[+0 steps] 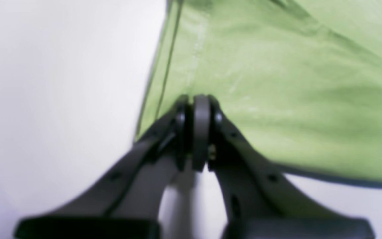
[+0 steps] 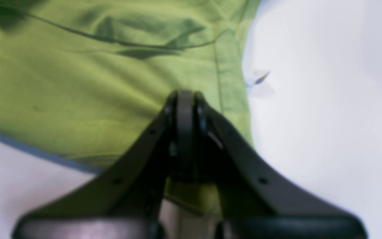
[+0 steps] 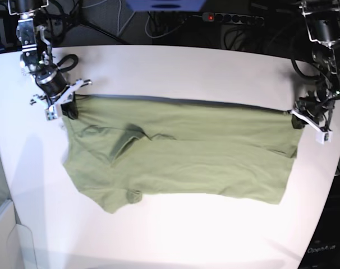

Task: Fold the T-shirt properly
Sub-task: 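Pull both held corners back toward the arms, straightening the shirt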

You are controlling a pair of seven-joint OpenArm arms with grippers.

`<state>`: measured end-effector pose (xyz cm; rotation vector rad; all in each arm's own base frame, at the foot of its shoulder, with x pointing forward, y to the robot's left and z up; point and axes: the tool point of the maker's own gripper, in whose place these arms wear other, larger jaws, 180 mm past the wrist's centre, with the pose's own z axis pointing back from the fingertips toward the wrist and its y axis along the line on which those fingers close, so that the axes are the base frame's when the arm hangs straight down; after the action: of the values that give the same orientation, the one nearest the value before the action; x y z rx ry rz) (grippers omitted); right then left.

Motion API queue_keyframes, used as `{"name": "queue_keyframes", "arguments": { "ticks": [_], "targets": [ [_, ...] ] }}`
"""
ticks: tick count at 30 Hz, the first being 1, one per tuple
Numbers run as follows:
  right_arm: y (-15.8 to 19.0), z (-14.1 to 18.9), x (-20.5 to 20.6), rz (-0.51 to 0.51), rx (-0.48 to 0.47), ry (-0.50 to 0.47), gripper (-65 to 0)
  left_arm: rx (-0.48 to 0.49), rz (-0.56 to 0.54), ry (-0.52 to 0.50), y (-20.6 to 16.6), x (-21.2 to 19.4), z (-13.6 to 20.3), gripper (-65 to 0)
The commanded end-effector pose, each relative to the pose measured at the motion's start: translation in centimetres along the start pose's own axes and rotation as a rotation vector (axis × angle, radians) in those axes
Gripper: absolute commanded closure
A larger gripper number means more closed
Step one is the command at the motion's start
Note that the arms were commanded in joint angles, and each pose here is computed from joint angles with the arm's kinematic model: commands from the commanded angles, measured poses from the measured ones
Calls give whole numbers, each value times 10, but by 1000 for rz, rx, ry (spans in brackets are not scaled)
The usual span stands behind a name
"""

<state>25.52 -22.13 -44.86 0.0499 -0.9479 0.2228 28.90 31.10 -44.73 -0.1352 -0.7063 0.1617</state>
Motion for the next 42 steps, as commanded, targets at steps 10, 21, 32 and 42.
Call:
{"name": "queue_keyframes", "arguments": {
  "ticks": [10,21,32,42],
  "targets": [
    [27,57,-110,-10,39,295,-1,65,-37,325,26,-118,29,-28],
    [46,97,-140,-39,65,295,-1,65,-86,446,24,-186,79,-27],
    [37,95,-138,-17,61,293,-1,75,-94,506,30,-211,100,-27],
    [6,94,-112,6,-5,231,-1,71,-90,507,28,-214,101,-27]
  ]
}}
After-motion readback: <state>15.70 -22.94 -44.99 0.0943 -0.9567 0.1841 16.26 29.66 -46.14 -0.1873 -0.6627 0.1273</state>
